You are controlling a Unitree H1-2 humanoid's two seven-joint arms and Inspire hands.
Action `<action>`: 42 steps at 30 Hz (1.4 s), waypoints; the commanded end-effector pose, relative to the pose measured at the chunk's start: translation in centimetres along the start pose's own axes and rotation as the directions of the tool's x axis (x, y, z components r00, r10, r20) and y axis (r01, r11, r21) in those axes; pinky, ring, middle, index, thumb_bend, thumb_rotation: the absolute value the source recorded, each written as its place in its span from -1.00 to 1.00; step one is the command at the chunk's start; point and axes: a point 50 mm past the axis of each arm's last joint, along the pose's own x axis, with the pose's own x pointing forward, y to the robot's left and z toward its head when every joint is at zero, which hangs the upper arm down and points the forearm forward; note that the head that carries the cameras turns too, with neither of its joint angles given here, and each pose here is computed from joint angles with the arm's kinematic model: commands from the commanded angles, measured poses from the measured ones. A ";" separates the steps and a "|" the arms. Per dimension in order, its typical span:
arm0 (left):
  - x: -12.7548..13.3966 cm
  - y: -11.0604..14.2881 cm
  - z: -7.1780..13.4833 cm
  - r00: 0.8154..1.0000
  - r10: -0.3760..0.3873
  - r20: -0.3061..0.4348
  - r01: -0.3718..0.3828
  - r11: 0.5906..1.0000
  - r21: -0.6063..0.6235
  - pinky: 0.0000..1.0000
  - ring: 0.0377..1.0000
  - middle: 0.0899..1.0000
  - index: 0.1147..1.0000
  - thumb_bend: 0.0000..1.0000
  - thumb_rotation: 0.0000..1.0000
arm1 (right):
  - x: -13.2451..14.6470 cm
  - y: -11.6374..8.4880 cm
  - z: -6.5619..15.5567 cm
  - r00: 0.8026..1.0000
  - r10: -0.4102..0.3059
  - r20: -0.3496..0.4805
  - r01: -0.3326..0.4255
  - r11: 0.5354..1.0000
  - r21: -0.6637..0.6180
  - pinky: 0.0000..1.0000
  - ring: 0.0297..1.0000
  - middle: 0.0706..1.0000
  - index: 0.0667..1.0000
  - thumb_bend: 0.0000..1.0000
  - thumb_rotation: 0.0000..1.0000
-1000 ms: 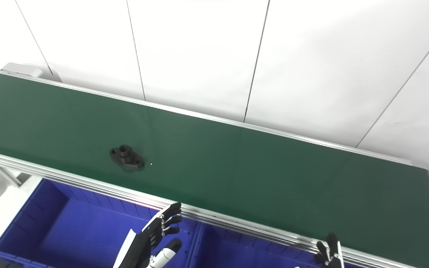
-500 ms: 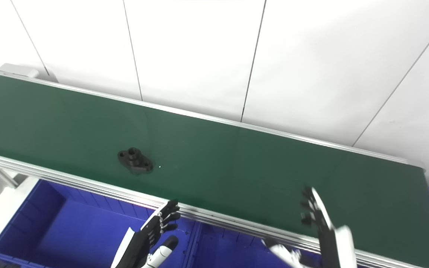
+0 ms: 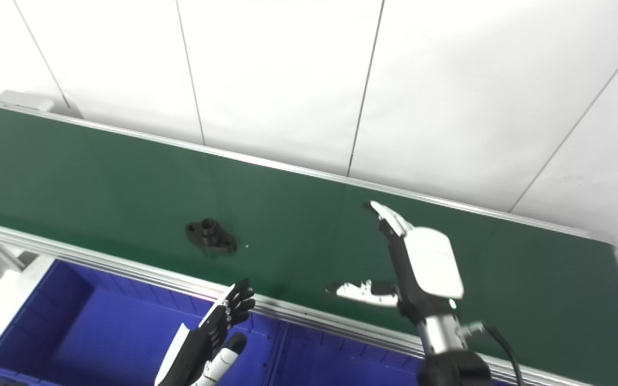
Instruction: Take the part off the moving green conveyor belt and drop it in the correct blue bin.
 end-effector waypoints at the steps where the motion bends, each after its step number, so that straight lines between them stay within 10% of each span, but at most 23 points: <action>1: 0.4 -0.2 1.0 0.998 0.002 0.060 -0.001 1.000 -0.018 0.78 0.79 0.84 0.87 -0.07 0.65 | 2.1 -0.6 0.8 1.000 -0.018 0.017 0.019 0.999 -0.038 0.07 0.42 0.65 0.71 0.92 -0.12; 19: 0.4 -1.0 1.4 0.999 0.000 0.052 0.002 0.999 -0.034 0.75 0.79 0.84 0.86 -0.02 0.64 | 9.8 3.9 3.9 0.993 0.116 0.019 -0.111 0.978 -0.179 -0.04 0.26 0.63 0.63 0.97 -0.07; 42: 0.1 -1.8 2.2 0.998 0.001 0.057 0.001 0.999 -0.044 0.70 0.77 0.82 0.83 0.01 0.58 | 11.6 9.2 5.1 0.966 0.258 0.020 -0.247 0.943 -0.223 0.03 0.39 0.62 0.66 0.94 -0.03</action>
